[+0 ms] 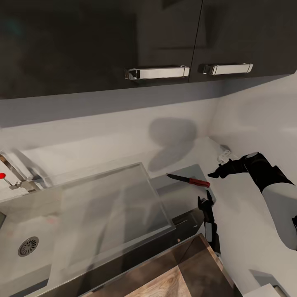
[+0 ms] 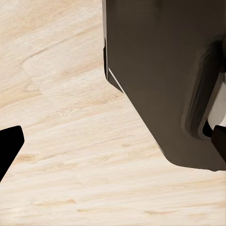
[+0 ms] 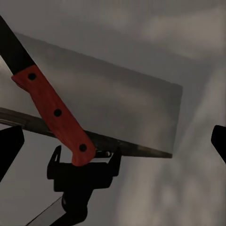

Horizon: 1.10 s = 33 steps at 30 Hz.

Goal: In the kitchen, take the Vidalia onion out of the sink, dice it on the chopping board with the paring knife, put the diced onion into the bowl on the countertop, then place both the paring knife and the chopping board into the sink.

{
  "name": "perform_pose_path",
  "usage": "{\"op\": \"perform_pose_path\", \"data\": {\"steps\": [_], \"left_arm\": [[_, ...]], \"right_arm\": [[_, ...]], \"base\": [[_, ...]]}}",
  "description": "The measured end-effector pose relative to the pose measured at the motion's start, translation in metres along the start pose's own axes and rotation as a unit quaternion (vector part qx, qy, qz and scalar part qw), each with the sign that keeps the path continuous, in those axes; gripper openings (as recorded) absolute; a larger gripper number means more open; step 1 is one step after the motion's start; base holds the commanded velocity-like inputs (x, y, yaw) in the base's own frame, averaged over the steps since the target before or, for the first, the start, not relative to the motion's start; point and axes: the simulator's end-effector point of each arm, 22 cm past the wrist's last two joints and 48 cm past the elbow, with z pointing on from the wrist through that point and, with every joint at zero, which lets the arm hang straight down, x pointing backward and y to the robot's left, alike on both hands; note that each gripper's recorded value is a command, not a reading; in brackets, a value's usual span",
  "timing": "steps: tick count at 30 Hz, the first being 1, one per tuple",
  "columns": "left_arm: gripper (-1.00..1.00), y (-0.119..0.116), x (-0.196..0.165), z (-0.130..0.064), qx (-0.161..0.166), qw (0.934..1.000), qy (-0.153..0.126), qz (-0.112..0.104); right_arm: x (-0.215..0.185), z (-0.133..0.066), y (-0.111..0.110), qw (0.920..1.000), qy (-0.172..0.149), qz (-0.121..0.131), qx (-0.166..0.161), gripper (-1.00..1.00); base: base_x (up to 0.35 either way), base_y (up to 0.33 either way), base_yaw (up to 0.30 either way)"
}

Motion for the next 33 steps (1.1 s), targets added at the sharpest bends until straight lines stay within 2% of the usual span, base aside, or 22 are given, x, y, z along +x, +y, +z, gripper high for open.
{"op": "perform_pose_path", "data": {"steps": [7, 33], "left_arm": [[1.00, 0.000, 0.000, 0.000, 0.000, 1.0000, 0.000, 0.000], [1.00, 0.001, 0.014, 0.002, -0.001, 0.9998, 0.019, 0.001]], "right_arm": [[-0.005, 0.002, 0.003, 0.9999, -0.010, -0.011, -0.003, 1.00], [0.014, 0.024, 0.010, 0.9998, 0.006, -0.004, -0.018, 1.00]], "base": [[0.000, 0.000, 0.000], [0.000, 0.000, 0.000]]}}
